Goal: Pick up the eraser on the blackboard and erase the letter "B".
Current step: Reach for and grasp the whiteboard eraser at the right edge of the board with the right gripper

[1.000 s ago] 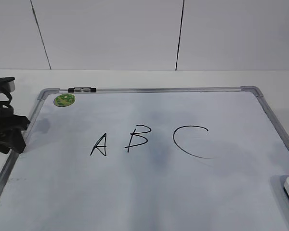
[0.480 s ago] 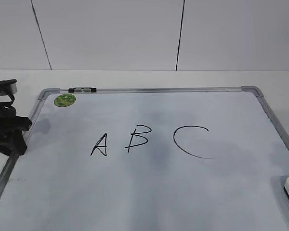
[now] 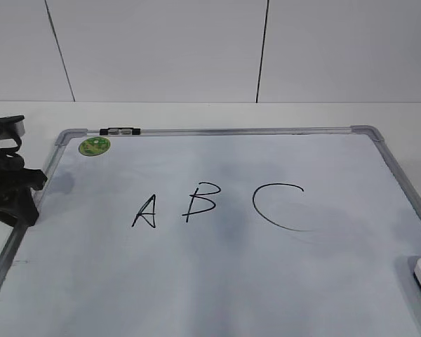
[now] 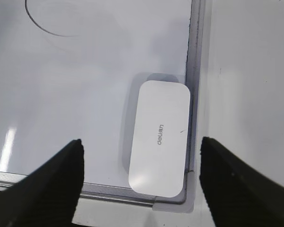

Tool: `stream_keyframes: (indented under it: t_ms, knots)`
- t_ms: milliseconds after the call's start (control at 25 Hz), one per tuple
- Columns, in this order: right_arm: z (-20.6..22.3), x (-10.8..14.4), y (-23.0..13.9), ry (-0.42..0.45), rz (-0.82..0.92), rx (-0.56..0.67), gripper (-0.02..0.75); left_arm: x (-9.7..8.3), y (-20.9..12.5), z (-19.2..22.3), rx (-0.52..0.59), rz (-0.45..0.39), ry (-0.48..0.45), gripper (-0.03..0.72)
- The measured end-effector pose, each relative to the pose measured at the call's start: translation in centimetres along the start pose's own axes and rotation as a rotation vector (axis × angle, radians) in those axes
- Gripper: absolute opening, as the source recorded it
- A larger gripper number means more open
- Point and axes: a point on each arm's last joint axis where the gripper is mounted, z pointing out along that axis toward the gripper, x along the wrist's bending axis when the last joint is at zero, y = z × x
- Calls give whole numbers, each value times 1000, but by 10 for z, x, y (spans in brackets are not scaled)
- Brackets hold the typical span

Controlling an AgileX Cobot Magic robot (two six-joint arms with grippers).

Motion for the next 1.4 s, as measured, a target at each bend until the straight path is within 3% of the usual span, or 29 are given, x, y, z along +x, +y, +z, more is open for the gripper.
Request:
stream_keyframes:
  t_ms: [280,600,800,1400]
  knots:
    - [0,0,-1,1,0,11,594,0,0,0,1,-31,-3,123]
    - [16,-1,-3,19,-6,219,611,0,0,0,4,-35,-3,119]
    - [25,-2,4,18,-10,217,677,0,0,0,5,-35,-4,119]
    - [81,-8,20,9,0,387,670,0,0,0,5,-35,-4,119]
